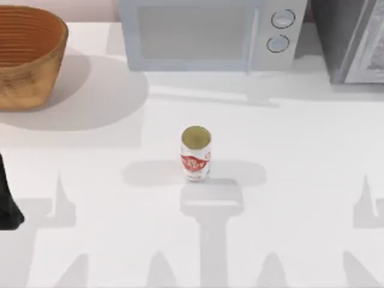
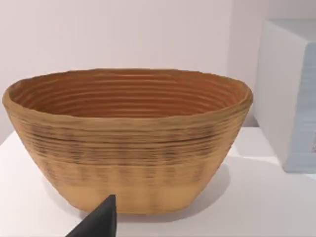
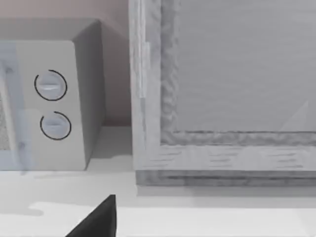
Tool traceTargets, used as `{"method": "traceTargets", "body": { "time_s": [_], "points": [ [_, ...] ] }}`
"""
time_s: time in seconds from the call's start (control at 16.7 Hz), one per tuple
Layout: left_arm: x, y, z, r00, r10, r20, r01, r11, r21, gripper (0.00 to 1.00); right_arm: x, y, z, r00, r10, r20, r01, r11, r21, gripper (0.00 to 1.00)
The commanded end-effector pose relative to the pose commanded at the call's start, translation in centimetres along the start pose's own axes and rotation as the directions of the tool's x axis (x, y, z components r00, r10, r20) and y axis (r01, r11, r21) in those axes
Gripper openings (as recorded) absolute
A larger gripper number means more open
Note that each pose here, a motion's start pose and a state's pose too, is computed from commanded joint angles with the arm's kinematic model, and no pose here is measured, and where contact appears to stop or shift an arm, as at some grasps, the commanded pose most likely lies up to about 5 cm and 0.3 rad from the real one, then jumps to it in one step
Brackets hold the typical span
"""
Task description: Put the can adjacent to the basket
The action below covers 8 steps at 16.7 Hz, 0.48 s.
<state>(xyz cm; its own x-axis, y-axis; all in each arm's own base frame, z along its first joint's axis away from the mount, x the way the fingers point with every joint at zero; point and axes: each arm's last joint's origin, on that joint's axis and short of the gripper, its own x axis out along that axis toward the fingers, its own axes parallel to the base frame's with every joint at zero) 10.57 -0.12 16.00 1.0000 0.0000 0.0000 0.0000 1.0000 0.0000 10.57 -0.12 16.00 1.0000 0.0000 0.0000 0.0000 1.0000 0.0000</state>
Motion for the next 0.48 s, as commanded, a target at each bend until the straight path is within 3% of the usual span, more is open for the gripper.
{"method": "traceTargets", "body": {
  "time_s": [0.24,0.48],
  "points": [
    [0.0,-0.1,0.3,1.0,-0.01,-0.02,0.01,1.0,0.0,1.0,0.0,0.0,0.0,1.0,0.0,0.0,0.0,1.0,0.0,1.0],
    [0.5,-0.6,2.3,0.986,-0.063,-0.153,0.064,0.998,0.001,1.0,0.0,0.0,0.0,1.0,0.0,0.0,0.0,1.0,0.0,1.0]
  ]
}}
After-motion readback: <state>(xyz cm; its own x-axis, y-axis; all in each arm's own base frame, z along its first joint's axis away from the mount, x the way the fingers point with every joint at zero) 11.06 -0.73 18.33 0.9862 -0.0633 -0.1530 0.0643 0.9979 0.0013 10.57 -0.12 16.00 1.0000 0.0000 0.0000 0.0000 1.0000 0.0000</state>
